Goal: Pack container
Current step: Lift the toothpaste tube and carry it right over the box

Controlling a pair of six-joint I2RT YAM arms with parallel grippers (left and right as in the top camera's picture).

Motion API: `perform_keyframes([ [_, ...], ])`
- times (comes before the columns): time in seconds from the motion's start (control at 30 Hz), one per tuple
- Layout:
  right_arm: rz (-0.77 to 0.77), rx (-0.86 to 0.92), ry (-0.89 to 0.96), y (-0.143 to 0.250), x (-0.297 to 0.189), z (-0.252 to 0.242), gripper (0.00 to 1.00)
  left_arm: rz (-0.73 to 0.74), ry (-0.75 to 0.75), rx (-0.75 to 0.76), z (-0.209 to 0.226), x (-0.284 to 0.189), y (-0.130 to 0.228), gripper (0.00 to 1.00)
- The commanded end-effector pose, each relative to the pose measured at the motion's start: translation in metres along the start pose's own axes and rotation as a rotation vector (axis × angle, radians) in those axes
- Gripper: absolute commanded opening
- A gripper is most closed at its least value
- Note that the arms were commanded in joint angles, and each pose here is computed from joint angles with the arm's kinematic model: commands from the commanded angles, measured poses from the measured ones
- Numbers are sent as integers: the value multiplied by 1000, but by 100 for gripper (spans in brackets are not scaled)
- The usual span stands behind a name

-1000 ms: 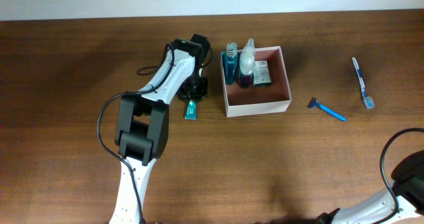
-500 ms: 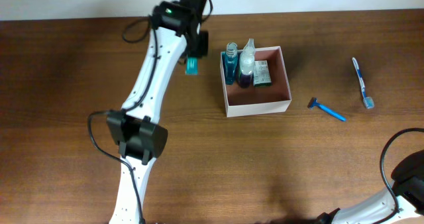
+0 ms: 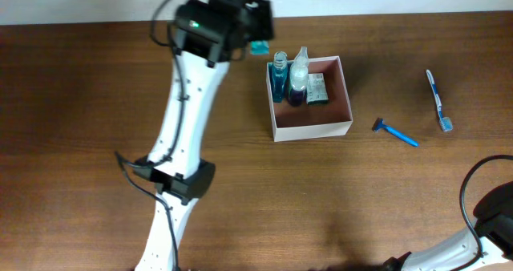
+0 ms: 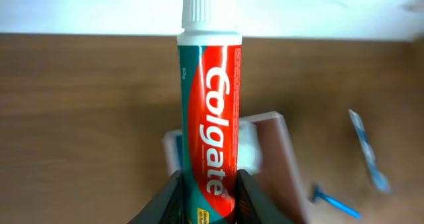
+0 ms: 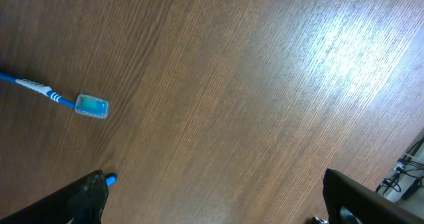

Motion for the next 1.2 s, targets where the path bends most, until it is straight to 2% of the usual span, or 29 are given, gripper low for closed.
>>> perform_keyframes([
  [0.0,-19,15,11,0,-3,-2,99,-20,103,31,-54,-10,8,25],
  [0.23,-19,15,12,0,-3,-2,99,-110,187,115,-121,-22,16,25],
  [0.37,-19,15,11,0,-3,-2,99,-179,125,125,-136,-20,15,26],
  [0.47,-19,15,11,0,-3,-2,99,-205,137,108,-145,-13,13,26],
  [0.67,-19,15,11,0,-3,-2,99,-167,122,27,-150,19,20,26],
  [1.17,-19,15,11,0,-3,-2,99,-26,70,-29,-154,100,60,26],
])
Point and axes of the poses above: each gripper's point midway between its finger pads, its own x axis out along the fingers, its own z axis along the line the jaws close on, y = z × x, the point moved 10 cm from there along -x, back along the fingers, and after that the axes turned 13 degrees about x, right-handed, at the moved point
